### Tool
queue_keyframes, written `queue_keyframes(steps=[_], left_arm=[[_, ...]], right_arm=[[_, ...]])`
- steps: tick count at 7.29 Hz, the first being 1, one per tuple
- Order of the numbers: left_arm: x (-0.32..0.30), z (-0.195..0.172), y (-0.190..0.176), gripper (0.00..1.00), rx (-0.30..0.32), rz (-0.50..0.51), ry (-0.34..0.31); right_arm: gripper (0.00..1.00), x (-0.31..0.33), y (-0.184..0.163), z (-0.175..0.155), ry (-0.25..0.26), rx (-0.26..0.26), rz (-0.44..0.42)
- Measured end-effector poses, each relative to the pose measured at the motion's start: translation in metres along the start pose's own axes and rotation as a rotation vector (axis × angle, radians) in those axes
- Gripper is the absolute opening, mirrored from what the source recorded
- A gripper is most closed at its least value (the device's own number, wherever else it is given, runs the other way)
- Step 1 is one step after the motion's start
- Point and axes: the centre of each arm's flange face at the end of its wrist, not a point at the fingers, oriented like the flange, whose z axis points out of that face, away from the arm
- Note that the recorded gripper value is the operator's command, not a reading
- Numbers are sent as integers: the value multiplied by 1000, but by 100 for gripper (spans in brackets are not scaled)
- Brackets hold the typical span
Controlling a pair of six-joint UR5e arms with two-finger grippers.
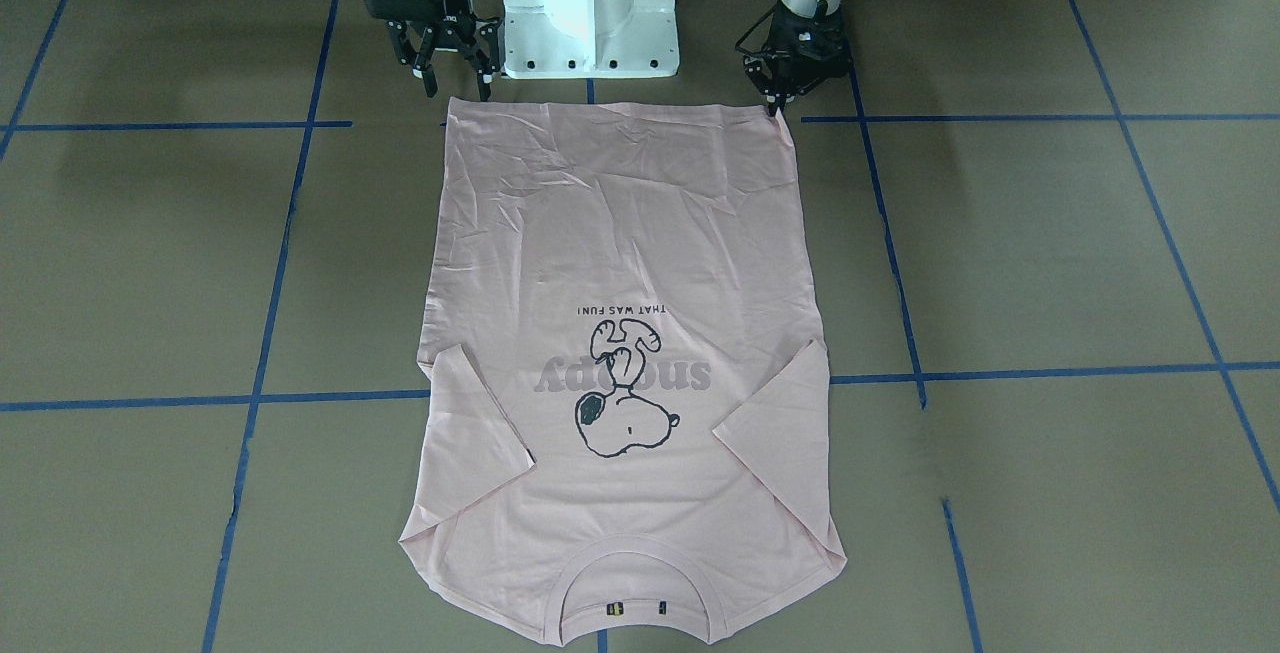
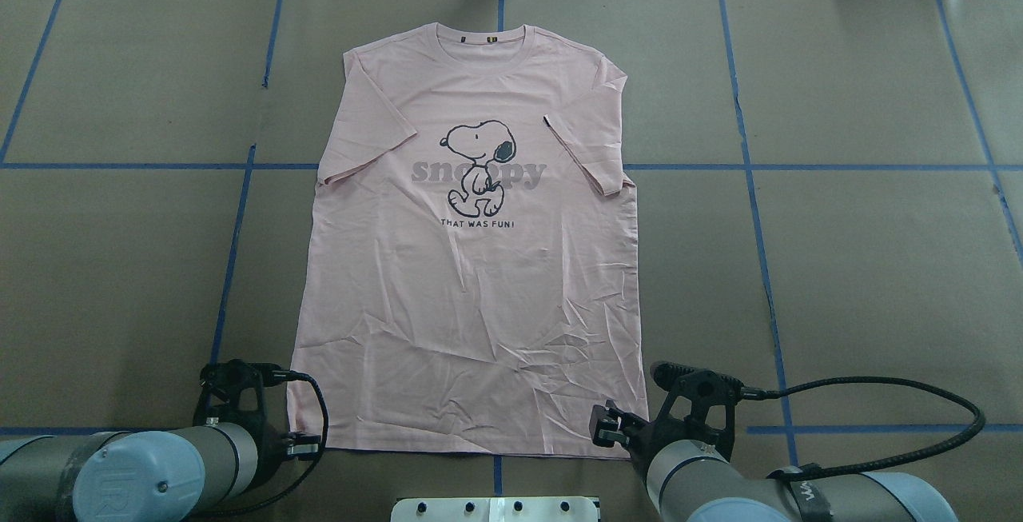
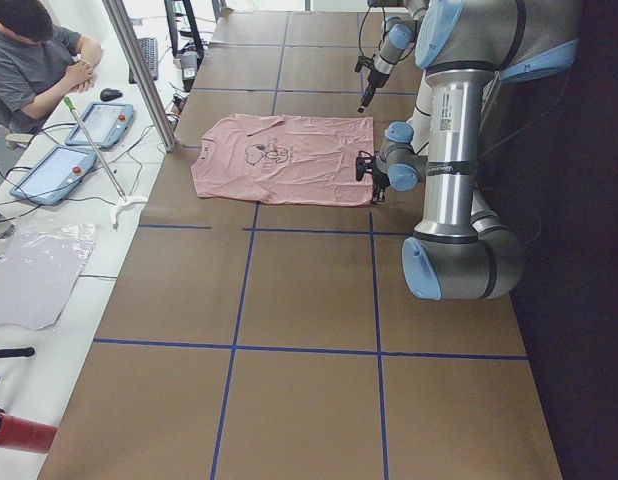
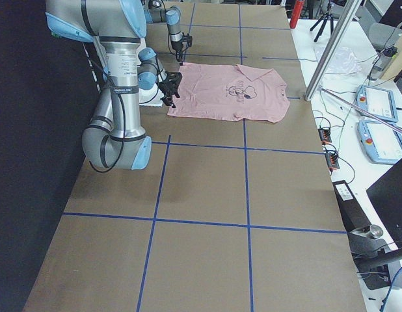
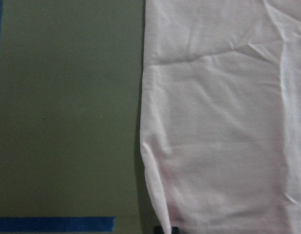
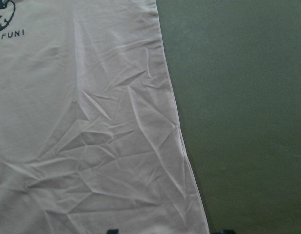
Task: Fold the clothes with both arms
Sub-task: 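Grasp the hem corners with both grippers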
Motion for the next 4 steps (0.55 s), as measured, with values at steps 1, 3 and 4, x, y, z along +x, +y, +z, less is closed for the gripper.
queue_keyframes(steps=[1, 3, 4], left_arm=[[1, 0, 0, 0, -1, 1, 2], [4, -1, 1, 0, -2, 0, 6], [5, -1, 0, 0, -2, 0, 9]], right_arm=[[57, 4, 16, 7, 16, -6, 9], [51, 11, 38, 26, 54, -5, 6], [51, 14, 41, 30, 63, -4, 3]])
